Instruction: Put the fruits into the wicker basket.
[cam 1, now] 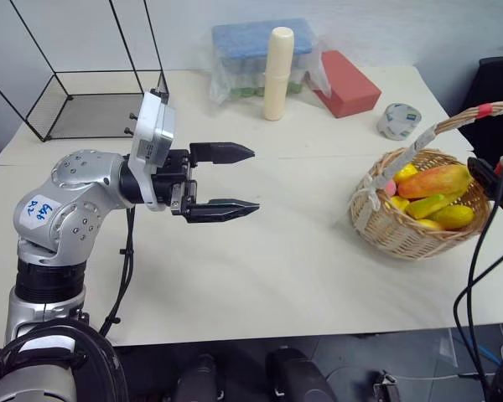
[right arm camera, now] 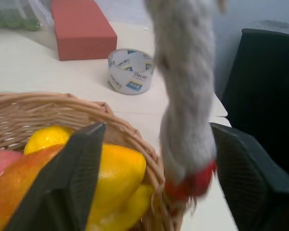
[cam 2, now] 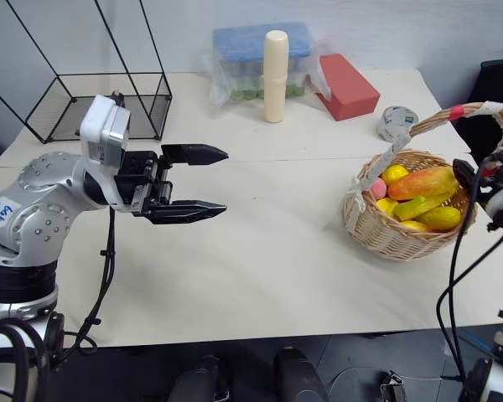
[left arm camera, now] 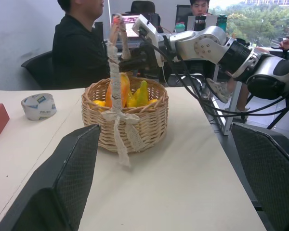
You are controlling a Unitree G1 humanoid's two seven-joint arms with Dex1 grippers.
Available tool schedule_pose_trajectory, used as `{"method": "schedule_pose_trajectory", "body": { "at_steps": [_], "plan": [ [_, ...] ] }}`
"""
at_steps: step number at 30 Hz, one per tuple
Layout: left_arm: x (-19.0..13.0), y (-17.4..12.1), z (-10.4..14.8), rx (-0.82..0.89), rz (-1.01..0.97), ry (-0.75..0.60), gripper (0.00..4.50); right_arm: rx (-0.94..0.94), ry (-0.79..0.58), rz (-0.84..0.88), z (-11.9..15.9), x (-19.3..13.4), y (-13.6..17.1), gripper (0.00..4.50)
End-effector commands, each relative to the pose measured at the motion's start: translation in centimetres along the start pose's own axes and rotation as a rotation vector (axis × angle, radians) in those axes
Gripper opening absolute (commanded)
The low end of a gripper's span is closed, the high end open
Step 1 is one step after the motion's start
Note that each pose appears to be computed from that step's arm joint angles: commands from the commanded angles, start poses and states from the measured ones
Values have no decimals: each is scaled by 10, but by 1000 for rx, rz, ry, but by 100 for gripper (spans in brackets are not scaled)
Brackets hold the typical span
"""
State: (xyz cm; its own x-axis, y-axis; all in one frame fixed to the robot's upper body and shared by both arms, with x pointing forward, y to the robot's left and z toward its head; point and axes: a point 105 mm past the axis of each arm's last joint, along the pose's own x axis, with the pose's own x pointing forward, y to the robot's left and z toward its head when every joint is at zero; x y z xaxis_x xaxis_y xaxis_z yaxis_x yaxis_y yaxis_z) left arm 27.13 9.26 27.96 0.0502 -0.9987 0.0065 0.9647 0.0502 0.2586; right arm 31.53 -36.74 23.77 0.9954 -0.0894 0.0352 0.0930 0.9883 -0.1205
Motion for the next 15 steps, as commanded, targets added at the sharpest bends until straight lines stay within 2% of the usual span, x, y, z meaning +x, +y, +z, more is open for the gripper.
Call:
{"method": "schedule_pose_trajectory", "body": {
  "at_steps": [1, 4, 7, 8, 11, 15],
  "plan": [
    [-4, 0, 7, 3, -15, -23, 450, -26, -96, 29, 34, -37, -16, 446],
    [-6, 0, 6, -14, -20, -25, 450, 25, -69, 208, 37, -68, -3, 446],
    [-9, 1, 1, -24, -26, -7, 450, 107, 25, 400, 38, -108, 5, 446],
    [-10, 2, -1, -27, -25, 0, 450, 82, 30, 442, 43, -122, 6, 446],
    [-15, 6, -6, -42, -24, 17, 450, 13, 80, 425, 48, -144, -9, 446],
    [-12, 5, -7, -41, -51, 2, 450, -12, 91, 376, 44, -144, -22, 446]
  ]
}}
